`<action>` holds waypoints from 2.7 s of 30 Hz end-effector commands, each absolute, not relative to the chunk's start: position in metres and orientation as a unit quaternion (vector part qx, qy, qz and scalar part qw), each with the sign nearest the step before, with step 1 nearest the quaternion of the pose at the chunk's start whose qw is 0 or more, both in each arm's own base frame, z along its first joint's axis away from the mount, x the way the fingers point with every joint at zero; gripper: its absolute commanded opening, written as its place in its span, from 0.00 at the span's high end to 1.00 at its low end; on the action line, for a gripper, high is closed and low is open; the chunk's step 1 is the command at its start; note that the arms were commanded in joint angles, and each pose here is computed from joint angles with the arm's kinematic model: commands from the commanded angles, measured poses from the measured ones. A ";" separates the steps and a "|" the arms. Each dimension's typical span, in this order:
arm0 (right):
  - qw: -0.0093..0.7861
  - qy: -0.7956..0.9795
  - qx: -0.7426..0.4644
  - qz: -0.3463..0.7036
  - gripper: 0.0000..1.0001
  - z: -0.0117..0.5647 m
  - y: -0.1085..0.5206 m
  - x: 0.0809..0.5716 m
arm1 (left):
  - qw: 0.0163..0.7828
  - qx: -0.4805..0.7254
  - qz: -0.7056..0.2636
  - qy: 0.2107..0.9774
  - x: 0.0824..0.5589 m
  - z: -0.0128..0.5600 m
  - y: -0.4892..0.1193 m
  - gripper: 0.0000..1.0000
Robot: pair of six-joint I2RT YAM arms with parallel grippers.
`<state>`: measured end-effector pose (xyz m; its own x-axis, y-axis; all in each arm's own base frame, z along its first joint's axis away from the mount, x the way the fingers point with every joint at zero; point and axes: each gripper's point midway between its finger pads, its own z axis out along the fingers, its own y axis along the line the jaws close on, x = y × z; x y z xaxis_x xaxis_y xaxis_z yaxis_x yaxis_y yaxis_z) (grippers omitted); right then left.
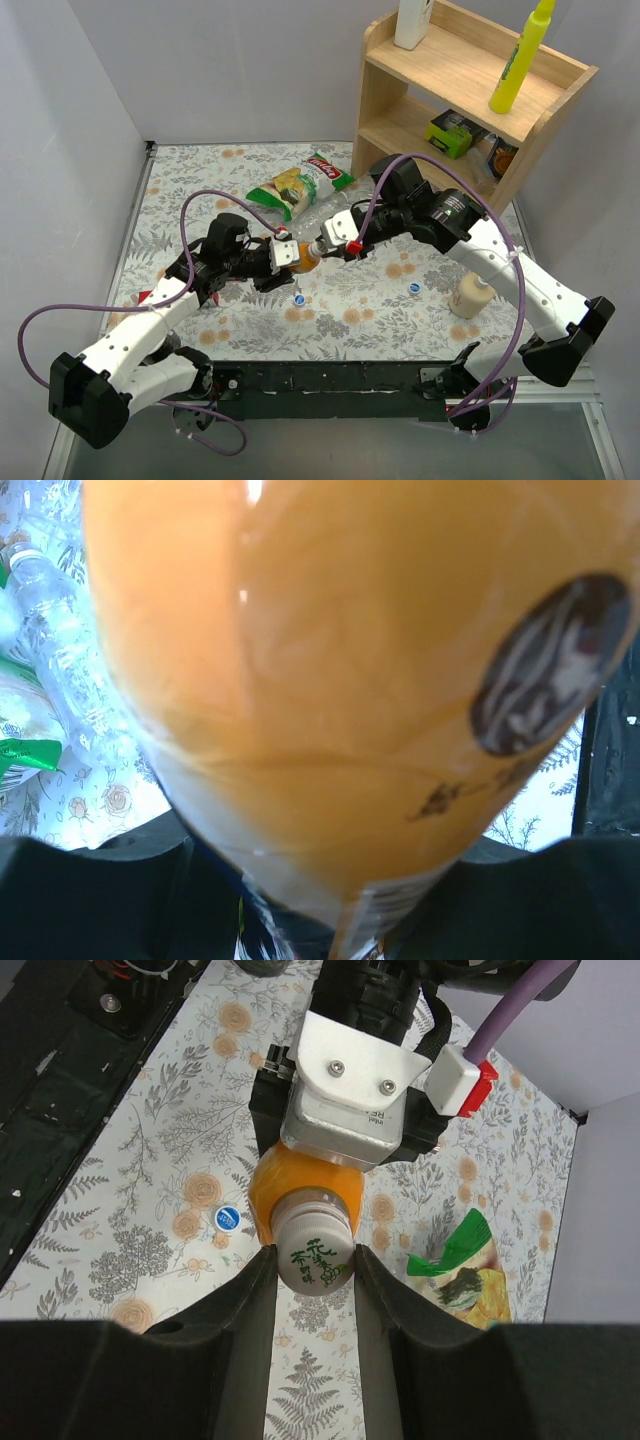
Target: Screw on the bottle caps
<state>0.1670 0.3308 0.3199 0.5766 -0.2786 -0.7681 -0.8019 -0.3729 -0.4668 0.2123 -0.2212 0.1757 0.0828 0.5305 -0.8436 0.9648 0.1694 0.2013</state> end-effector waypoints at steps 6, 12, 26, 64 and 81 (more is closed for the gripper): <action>0.412 0.378 -0.772 0.303 0.78 0.310 0.332 0.169 | 0.523 0.596 -0.244 0.558 0.223 0.229 -0.237 1.00; 0.378 0.427 -0.751 0.332 0.78 0.301 0.340 0.173 | 0.573 0.576 -0.206 0.545 0.241 0.244 -0.238 1.00; 0.297 0.620 -0.632 0.358 0.80 0.298 0.362 0.209 | 0.640 0.505 -0.180 0.551 0.258 0.263 -0.232 1.00; 0.239 0.772 -0.496 0.317 0.89 0.255 0.360 0.235 | 0.676 0.388 -0.177 0.601 0.280 0.280 -0.224 1.00; 0.262 0.762 -0.501 0.315 0.75 0.265 0.367 0.244 | 0.627 0.397 -0.191 0.642 0.272 0.235 -0.224 1.00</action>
